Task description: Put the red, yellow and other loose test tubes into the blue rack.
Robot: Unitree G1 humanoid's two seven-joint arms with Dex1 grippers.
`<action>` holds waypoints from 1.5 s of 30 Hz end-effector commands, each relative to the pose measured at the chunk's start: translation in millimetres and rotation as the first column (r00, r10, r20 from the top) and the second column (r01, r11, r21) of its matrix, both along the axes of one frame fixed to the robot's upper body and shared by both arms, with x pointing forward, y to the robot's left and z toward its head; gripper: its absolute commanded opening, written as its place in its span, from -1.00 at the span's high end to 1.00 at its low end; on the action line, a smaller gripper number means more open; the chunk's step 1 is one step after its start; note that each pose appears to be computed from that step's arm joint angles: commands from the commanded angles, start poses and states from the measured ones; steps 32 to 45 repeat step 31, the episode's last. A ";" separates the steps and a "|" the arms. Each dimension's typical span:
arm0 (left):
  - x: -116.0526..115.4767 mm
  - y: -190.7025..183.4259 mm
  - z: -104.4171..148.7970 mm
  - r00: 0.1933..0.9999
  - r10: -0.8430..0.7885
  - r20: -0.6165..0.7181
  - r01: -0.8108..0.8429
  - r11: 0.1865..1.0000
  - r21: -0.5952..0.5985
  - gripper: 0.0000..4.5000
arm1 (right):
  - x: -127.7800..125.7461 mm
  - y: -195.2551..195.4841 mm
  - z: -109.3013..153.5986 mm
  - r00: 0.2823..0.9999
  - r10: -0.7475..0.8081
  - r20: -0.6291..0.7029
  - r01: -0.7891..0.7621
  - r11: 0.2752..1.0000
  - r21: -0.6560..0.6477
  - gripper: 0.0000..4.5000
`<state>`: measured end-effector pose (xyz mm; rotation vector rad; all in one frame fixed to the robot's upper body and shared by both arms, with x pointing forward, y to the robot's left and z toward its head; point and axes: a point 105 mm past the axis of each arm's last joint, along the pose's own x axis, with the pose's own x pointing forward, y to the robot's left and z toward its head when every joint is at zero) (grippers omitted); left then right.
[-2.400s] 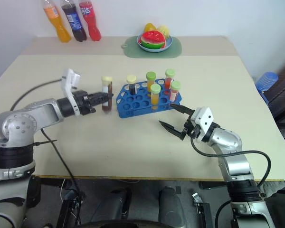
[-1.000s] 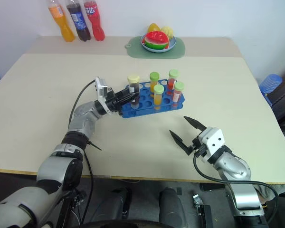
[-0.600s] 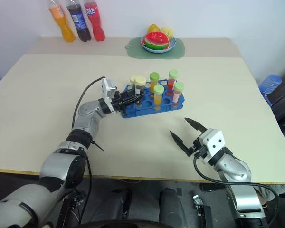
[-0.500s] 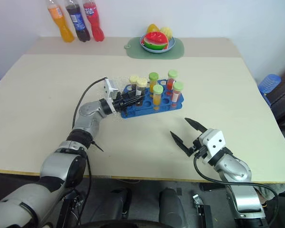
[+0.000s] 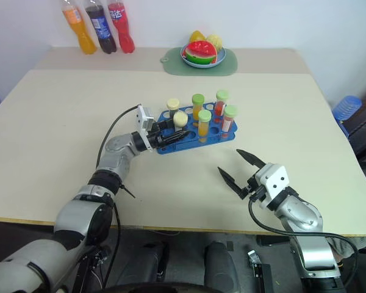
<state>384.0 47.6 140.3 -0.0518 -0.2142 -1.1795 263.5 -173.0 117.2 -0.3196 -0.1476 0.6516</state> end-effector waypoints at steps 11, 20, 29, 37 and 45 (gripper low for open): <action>-27.5 66.1 13.4 0.962 0.227 0.152 -0.236 0.971 0.044 -0.61 | 23.0 -17.9 13.8 1.000 0.014 0.017 -0.014 1.000 0.019 -0.67; -61.4 141.5 -9.5 0.870 0.487 0.078 -0.492 0.869 0.055 -0.61 | 35.5 -41.6 20.1 0.999 0.013 -0.030 -0.012 0.999 0.040 -0.67; -85.2 162.3 -8.2 0.787 0.611 0.087 -0.616 0.785 0.068 -0.61 | 41.1 -47.5 24.2 0.998 0.035 -0.057 -0.033 0.999 0.031 -0.67; -89.7 161.4 -9.3 0.791 0.607 0.080 -0.612 0.786 0.089 -0.61 | 41.5 -46.5 22.3 0.997 0.044 -0.068 -0.043 0.999 0.026 -0.67; -89.7 161.4 -9.3 0.791 0.607 0.080 -0.612 0.786 0.089 -0.61 | 41.5 -46.5 22.3 0.997 0.044 -0.068 -0.043 0.999 0.026 -0.67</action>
